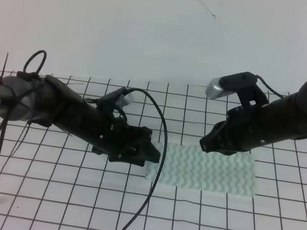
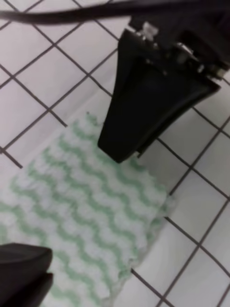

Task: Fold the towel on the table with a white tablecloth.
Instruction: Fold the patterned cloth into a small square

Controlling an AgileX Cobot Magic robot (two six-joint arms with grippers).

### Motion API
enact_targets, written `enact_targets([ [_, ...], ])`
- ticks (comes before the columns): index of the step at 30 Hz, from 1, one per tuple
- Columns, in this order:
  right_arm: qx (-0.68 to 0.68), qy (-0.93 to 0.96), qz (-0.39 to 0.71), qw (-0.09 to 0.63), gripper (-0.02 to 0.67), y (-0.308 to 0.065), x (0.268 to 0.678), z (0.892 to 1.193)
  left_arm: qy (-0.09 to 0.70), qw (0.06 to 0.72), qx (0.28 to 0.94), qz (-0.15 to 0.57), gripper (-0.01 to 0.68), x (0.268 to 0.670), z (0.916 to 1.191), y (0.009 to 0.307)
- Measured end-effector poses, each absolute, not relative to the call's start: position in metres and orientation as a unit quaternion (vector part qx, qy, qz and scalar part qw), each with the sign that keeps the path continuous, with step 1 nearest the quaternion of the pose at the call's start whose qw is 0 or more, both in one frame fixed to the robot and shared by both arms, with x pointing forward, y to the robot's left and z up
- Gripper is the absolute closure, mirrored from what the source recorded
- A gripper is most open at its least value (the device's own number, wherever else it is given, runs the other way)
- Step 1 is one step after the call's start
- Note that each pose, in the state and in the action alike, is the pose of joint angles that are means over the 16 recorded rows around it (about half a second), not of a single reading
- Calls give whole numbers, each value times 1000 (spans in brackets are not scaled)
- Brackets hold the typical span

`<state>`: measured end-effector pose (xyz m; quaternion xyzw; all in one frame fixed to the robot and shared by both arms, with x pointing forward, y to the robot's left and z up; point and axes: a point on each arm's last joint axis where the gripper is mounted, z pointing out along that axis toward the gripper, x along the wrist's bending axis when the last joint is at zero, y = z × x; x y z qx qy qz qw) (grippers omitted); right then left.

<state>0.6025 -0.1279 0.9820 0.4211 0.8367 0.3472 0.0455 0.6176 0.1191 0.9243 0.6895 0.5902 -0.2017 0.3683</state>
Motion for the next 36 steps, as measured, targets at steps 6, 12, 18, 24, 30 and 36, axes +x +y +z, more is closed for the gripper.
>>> enact_targets([
  [6,416,842,342,41,616,-128,601,981,594,363,685,-214,344,622,918,114],
  [12,415,843,340,43,616,-129,601,981,592,362,684,-224,344,626,914,112],
  [18,445,831,331,43,594,-140,606,981,581,367,689,-231,345,630,918,113],
  [24,505,803,316,30,496,-168,614,980,564,387,693,-229,345,637,934,124],
  [30,559,775,294,5,388,-196,620,970,536,425,694,-223,344,642,961,137],
  [36,584,763,275,-23,324,-209,625,949,503,454,704,-214,344,638,985,138],
])
